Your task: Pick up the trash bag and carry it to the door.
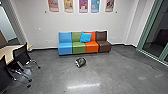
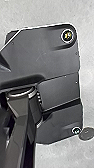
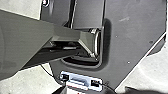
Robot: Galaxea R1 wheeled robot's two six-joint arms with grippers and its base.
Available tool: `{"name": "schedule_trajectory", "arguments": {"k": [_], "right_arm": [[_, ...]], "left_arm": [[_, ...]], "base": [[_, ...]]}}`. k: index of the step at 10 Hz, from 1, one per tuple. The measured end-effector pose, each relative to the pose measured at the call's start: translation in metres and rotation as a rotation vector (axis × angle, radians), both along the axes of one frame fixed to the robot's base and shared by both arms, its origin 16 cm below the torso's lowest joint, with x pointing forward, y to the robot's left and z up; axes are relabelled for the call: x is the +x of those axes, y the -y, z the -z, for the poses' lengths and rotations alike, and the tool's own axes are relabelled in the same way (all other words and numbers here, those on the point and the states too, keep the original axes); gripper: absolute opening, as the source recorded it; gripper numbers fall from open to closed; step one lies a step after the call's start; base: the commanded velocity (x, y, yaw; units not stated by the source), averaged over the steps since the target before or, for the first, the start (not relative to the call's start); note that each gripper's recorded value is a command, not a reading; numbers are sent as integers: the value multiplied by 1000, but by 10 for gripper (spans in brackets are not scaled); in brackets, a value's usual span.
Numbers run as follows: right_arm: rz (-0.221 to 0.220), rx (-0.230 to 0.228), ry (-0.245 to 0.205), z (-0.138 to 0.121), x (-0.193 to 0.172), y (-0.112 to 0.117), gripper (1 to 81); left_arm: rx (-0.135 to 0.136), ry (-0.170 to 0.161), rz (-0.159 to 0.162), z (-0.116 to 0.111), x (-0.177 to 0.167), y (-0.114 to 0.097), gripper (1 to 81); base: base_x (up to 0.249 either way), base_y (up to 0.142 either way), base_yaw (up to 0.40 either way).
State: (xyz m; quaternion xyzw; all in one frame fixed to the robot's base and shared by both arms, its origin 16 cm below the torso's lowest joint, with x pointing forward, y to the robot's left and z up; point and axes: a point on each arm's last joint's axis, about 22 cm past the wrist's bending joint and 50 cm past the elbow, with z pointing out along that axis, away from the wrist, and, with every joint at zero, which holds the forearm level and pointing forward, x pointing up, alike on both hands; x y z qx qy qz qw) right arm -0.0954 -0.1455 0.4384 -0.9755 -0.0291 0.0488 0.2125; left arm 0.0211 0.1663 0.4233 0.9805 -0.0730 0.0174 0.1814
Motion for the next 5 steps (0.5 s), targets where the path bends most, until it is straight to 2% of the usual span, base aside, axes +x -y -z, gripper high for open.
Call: {"name": "schedule_trajectory", "arguments": {"k": [5], "right_arm": [[2, -1, -1, 0, 0, 1, 811]], "left_arm": [[0, 0, -1, 0, 0, 0, 811]], "base": [[198, 0, 0]]}}
